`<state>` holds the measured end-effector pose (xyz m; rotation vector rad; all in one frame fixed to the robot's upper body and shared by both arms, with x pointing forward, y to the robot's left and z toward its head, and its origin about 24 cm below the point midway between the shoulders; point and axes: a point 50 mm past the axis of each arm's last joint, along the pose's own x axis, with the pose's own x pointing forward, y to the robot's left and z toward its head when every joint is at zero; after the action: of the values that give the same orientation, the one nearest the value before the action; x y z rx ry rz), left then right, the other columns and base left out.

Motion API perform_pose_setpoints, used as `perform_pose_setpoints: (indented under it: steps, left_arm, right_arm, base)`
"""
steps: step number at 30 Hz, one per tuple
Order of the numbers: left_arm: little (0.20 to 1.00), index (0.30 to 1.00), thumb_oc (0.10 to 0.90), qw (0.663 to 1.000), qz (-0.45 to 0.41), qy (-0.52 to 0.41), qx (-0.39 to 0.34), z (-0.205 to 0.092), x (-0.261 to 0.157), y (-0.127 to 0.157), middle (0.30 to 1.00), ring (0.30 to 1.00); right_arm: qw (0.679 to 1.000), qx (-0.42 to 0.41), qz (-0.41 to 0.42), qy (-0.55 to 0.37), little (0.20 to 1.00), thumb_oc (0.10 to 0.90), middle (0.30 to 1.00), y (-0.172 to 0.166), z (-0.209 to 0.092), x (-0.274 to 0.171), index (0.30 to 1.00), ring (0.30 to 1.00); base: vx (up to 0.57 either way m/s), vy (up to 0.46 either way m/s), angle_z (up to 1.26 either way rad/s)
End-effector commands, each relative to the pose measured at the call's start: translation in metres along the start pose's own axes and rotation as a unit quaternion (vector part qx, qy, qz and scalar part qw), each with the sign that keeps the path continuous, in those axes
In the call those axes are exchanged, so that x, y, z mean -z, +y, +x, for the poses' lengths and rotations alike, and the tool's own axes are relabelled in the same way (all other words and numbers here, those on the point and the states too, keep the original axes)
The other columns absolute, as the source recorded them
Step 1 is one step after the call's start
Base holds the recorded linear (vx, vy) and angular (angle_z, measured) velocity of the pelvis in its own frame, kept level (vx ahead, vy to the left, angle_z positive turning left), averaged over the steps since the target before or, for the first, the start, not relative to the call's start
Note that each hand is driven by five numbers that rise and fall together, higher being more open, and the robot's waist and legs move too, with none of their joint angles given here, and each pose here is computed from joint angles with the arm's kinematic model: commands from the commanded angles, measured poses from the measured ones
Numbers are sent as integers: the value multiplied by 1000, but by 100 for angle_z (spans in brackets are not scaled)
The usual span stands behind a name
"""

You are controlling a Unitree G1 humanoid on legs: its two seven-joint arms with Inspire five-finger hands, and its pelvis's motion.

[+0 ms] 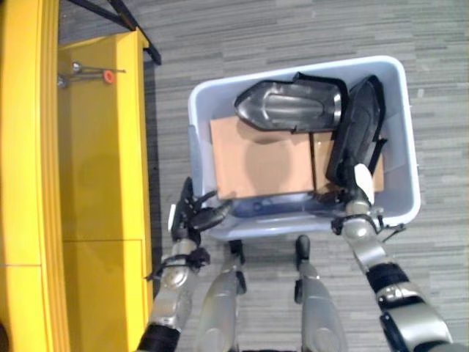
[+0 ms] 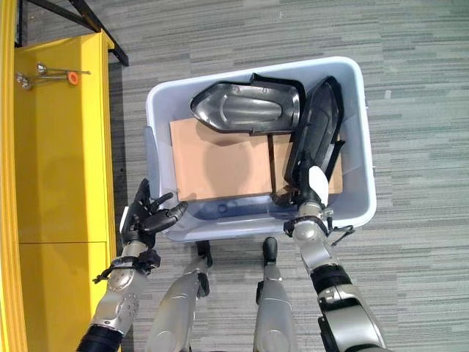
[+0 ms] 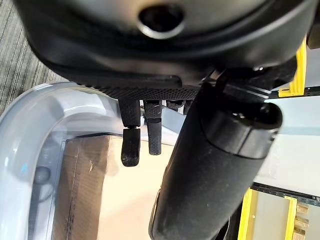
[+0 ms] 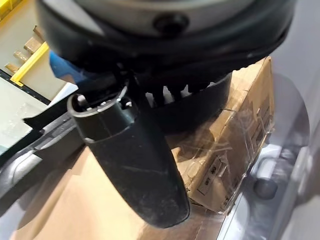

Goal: Move parts from the plastic box to the shelf.

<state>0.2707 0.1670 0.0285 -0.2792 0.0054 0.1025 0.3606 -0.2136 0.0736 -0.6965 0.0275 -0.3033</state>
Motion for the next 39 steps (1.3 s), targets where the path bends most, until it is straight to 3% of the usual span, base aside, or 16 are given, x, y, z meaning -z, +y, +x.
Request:
perform_pose_setpoints:
  steps: [1, 2, 3, 4, 5, 27, 39]
  left_arm:
    - [1000, 1000, 900, 994, -16, 89, 57, -26, 41, -29, 1000, 1000]
    - [1000, 1000, 900, 995, -16, 86, 57, -24, 40, -29, 1000, 1000]
    - [1000, 1000, 900, 994, -20, 86, 62, -25, 40, -33, 1000, 1000]
    - [1000, 1000, 900, 994, -20, 83, 62, -23, 39, -34, 1000, 1000]
    - [1000, 1000, 900, 994, -22, 82, 63, -22, 38, -35, 1000, 1000]
    - [1000, 1000, 900, 996, -14, 57, 64, -8, 27, -39, 1000, 1000]
    - [1000, 1000, 900, 997, 2, 51, 54, -2, 22, -32, 1000, 1000]
  right_arm:
    - [999, 3, 33, -11, 1000, 900, 1000, -5, 9, -13, 1000, 1000]
    - [999, 5, 34, -14, 1000, 900, 1000, -6, 11, -15, 1000, 1000]
    - [998, 3, 61, 21, 739, 714, 739, -1, 10, -5, 739, 739]
    - [998, 5, 62, 18, 613, 624, 613, -2, 12, -8, 613, 613]
    - [997, 3, 71, 28, 300, 400, 300, 0, 12, -6, 300, 300]
    - [999, 29, 33, 18, 300, 400, 300, -8, 4, 6, 300, 300]
    - [994, 72, -6, -83, 300, 400, 300, -36, 3, -25, 300, 300]
  base:
    - [0, 0, 0]
    - [0, 0, 0]
    - [0, 0, 0]
    - [0, 0, 0]
    - [0, 0, 0]
    - [1, 1, 1]
    - [-5, 1, 2]
